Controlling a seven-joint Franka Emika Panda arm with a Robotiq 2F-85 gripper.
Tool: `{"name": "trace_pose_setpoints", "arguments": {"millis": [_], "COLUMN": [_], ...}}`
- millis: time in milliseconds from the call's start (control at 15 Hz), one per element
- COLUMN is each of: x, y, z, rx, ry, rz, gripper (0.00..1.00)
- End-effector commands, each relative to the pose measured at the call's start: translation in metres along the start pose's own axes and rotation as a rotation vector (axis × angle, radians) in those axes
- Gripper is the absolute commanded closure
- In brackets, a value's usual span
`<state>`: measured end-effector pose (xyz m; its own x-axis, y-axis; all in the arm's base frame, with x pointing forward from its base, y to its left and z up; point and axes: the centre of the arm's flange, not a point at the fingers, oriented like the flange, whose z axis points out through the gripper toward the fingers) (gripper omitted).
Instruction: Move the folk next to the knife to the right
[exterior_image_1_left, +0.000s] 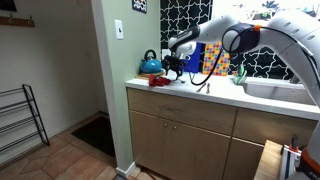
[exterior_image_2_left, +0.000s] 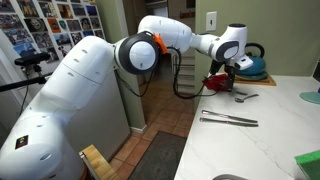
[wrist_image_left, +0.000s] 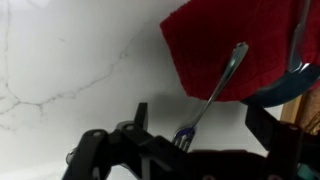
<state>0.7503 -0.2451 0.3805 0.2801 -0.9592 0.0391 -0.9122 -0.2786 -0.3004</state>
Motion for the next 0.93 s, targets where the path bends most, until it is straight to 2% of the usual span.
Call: {"name": "trace_pose_setpoints", "arguments": {"millis": [0,200,400,467,533,600,733,867], "x": [0.015,0.017,0.019,0.019,0.019,0.018,0.017,0.016], "y": [-0.019,-0.023,-0.024,-0.024,-0.025,-0.025,-0.028,-0.03], "z": [0.015,0.022,0.026,0.028,0.028,0.029,0.03,0.029], "rx": [-0.024,-0.038,-0.044,-0.045,-0.045,-0.045,-0.044,-0.044], "ry": [0.021,0.043,0.051,0.052,0.044,0.041,0.037,0.044], "rz": [0.043,0.059,0.068,0.071,0.071,0.069,0.065,0.061], "gripper": [0.0,0.0,0.2,0.21,0.32,0.39,0.62,0.78]}}
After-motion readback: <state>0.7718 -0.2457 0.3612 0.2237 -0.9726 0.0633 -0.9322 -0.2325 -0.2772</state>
